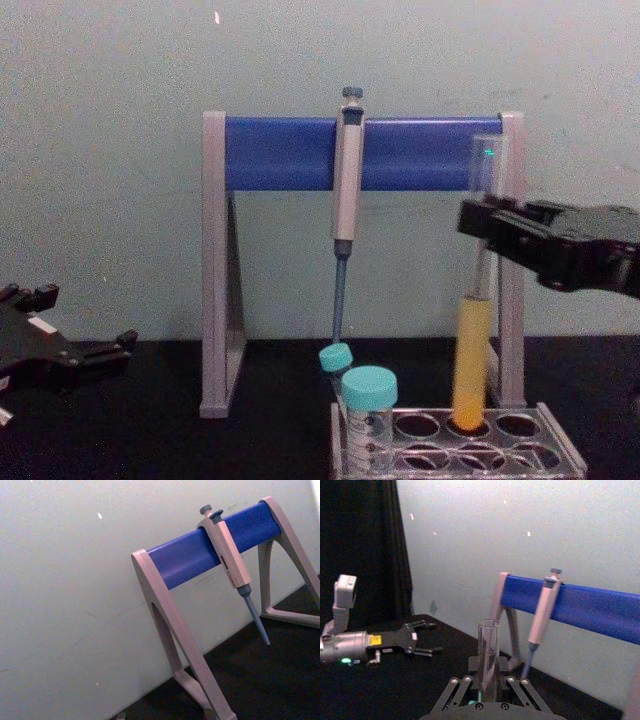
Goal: Pick up the test tube from the test tube rack, shake it, then place it back into the test tube rack.
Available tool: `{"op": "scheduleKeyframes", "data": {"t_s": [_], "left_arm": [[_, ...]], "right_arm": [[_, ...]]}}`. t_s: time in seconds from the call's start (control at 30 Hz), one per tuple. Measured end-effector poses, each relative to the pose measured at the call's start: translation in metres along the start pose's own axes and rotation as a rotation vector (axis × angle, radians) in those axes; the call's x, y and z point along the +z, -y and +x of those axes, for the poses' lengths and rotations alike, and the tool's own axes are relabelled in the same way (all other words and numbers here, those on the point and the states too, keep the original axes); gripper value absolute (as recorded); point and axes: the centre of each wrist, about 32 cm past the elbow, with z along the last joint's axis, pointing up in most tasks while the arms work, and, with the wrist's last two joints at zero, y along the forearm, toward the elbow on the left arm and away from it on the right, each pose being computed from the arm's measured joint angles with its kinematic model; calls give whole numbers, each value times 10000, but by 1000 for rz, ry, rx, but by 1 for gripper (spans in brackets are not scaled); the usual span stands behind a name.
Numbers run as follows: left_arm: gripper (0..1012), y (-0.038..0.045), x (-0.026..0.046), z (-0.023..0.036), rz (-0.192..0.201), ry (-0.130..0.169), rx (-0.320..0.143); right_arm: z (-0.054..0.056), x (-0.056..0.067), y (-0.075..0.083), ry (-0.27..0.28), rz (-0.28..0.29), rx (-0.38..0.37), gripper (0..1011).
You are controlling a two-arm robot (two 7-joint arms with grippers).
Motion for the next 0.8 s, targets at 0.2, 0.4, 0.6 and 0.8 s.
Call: {"op": "scheduleKeyframes", "data": {"t_s": [0.2,0.4,0.6,0.8], "left_arm": [[1001,0,0,0,0,0,0],[1001,0,0,0,0,0,0],[1001,0,0,0,0,0,0],[1001,0,0,0,0,0,0]], "right_arm": [[3,-15,-197,-4,31,21,229],[75,-17,-329,10,44,-6,229],[129,-17,-338,17,45,-38,229],[146,-11,-324,21,45,-49,229]]}}
